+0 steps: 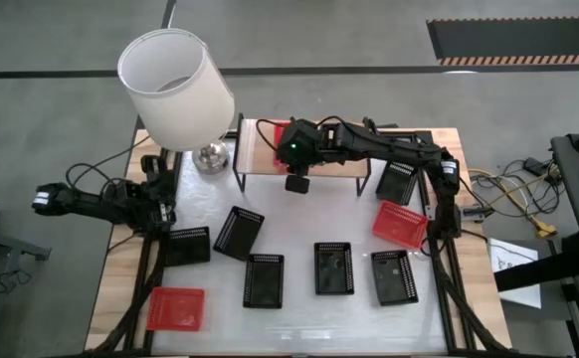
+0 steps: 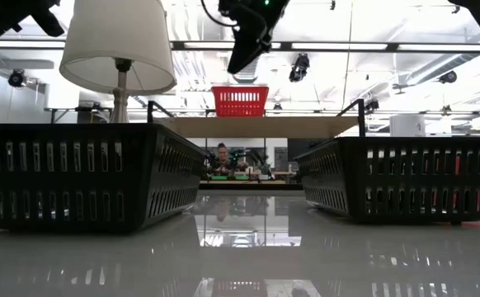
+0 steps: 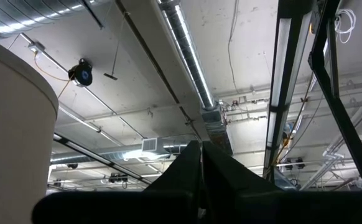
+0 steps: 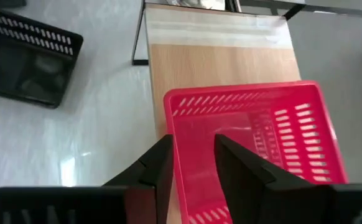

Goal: Stack baskets on shelf by color
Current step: Put the top middle red basket on the shelf

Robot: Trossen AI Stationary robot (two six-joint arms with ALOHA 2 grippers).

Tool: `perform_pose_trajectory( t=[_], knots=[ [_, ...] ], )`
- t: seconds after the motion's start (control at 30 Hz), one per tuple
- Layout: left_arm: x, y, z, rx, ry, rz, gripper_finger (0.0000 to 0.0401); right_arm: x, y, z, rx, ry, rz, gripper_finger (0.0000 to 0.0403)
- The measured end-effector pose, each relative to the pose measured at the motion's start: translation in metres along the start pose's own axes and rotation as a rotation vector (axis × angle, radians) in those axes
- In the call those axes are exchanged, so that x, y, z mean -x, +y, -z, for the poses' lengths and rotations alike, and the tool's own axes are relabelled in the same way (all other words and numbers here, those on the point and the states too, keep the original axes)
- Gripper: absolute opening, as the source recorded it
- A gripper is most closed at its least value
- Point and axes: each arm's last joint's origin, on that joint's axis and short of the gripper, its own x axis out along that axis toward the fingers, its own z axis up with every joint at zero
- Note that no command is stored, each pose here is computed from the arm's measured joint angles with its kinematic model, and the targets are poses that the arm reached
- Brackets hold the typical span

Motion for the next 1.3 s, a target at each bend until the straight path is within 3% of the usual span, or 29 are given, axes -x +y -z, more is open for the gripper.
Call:
perform_pose_trajectory(
  t=[0.23,0.37,0.53,0.7,0.9,1.3],
  knots=[
    [0.000,0.000,0.000,0.000,0.000,0.000,0.0000,0.018,-0.022,0.014,-0.017,0.176,0.076,0.0061],
    [0.000,0.000,0.000,0.000,0.000,0.000,0.0000,0.013,-0.044,0.033,-0.065,0.309,0.107,0.0017],
    [0.000,0.000,0.000,0.000,0.000,0.000,0.0000,-0.002,-0.065,0.051,-0.138,0.381,0.071,0.0009],
    [0.000,0.000,0.000,0.000,0.000,0.000,0.0000,-0.018,-0.067,0.050,-0.174,0.263,-0.069,0.0009],
    [0.000,0.000,0.000,0.000,0.000,0.000,0.0000,-0.026,-0.071,0.038,-0.152,0.114,-0.040,0.0009],
    [0.000,0.000,0.000,0.000,0.000,0.000,0.0000,-0.028,-0.074,0.031,-0.123,0.038,-0.004,0.0008]
  ],
)
